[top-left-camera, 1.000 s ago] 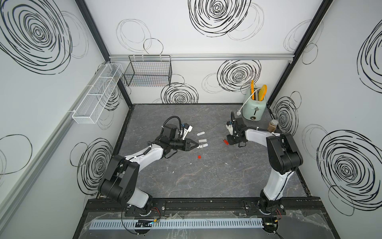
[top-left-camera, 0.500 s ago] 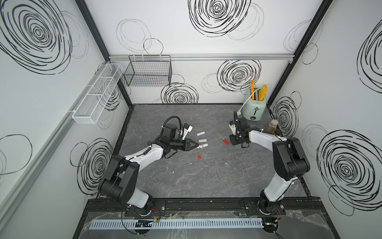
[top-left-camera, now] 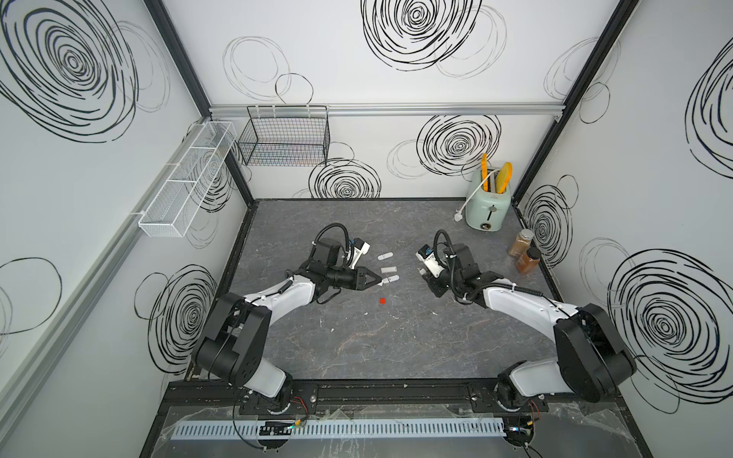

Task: Close the usb drive cover
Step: Pick up the USB drive from the center of the board, then close the cover of the USB drive.

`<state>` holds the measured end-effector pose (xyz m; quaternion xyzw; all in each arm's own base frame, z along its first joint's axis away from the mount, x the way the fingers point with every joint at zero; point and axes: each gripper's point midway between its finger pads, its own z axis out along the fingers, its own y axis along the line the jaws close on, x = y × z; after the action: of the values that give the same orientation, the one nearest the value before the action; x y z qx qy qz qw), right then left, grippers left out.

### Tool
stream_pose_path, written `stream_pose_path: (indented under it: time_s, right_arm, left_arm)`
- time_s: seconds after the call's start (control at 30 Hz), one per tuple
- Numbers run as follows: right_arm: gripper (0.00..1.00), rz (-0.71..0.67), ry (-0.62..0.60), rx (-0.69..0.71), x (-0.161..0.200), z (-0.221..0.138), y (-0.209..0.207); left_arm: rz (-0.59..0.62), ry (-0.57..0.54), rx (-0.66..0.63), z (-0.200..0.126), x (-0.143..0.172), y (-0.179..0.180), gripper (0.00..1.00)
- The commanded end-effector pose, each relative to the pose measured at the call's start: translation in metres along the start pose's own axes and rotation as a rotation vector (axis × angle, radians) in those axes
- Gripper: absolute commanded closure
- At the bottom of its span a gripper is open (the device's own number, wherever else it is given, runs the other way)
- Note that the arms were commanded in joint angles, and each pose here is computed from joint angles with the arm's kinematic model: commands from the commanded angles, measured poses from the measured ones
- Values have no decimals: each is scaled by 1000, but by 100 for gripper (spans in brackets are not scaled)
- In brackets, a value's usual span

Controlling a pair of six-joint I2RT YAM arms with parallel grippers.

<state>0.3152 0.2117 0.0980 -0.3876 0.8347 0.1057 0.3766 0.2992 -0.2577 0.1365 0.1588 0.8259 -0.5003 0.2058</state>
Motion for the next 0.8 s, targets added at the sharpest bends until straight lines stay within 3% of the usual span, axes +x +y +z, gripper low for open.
stream_pose_path:
  time_s: [0.0,0.33,0.77]
  right_arm:
    - [95,-204,-137,-37,-24,-6,26]
    - [96,-450,-302,-135,-31,-25,82]
    - [95,-541,-260,-215,-14,-18,105]
  left_arm:
    - [3,5,43,5,-5,-9,100]
    - [-29,53,65,15,1,-11,100]
    - [-13,101,99,22,13,-21,100]
